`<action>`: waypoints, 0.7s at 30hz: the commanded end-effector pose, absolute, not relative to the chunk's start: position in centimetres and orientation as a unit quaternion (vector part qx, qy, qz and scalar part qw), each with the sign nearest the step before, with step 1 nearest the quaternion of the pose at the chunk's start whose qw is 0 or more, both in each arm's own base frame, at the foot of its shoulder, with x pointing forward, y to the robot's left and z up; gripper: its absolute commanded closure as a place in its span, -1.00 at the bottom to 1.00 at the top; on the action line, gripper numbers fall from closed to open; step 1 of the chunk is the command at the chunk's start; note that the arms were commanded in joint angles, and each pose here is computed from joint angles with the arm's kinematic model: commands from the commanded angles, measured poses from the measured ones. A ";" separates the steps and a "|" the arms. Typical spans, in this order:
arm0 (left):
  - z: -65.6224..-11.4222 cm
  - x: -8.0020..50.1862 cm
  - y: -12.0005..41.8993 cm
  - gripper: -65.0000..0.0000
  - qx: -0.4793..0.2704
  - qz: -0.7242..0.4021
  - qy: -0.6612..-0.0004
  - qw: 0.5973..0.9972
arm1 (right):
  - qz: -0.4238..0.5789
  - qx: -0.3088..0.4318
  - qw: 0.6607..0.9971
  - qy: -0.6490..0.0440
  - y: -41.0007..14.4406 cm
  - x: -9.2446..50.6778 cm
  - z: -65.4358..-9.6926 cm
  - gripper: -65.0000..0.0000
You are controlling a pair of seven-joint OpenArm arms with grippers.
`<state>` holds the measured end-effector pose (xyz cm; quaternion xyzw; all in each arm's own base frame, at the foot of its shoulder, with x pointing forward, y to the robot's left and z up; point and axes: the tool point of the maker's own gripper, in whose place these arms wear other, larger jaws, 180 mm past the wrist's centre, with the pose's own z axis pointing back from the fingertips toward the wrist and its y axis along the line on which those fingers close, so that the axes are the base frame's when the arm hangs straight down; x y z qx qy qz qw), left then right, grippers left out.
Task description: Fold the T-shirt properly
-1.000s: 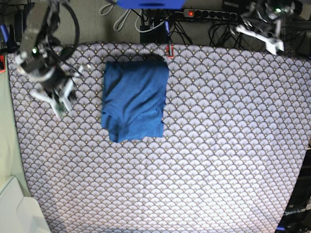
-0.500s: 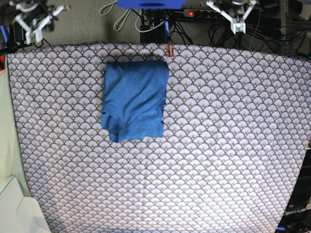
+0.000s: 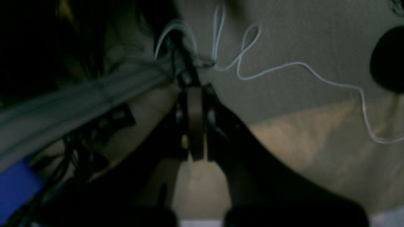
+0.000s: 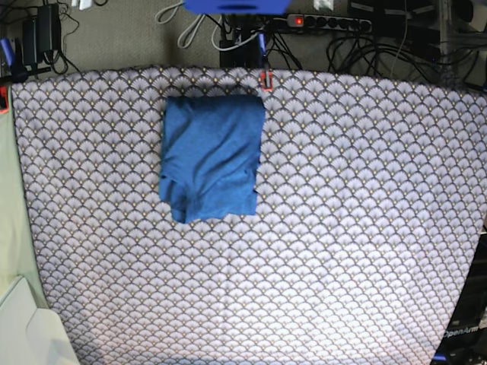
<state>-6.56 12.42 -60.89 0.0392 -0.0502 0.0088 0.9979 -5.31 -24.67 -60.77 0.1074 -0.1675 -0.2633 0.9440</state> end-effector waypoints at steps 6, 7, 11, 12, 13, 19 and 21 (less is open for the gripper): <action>-64.1 -9.4 12.5 0.99 0.070 -0.066 -0.049 0.994 | -0.224 0.156 0.949 -0.157 -20.0 -5.7 -61.4 1.00; -64.3 -9.5 12.5 0.99 0.071 -0.070 -0.053 0.994 | -0.210 0.167 0.951 -0.152 -19.0 -6.0 -61.4 1.00; -64.6 -9.1 13.1 0.99 0.080 -0.076 -0.050 0.993 | -0.118 0.067 0.984 -0.119 -18.8 -7.8 -63.3 1.00; -64.8 -8.5 13.4 0.99 0.084 -0.074 -0.045 0.993 | -0.091 0.038 0.989 -0.113 -19.2 -8.0 -63.5 1.00; -65.0 -7.9 13.9 0.99 0.091 -0.061 -0.037 0.993 | -0.067 0.007 0.992 -0.111 -19.9 -7.8 -63.8 1.00; -65.4 -6.7 17.3 0.99 0.127 -0.001 -0.006 0.992 | 0.027 -0.115 0.987 -0.113 -22.1 -6.1 -63.9 1.00; -65.4 -5.7 17.9 0.99 0.131 0.000 -0.015 0.991 | 0.038 -0.117 0.985 -0.121 -21.7 -4.6 -64.1 1.00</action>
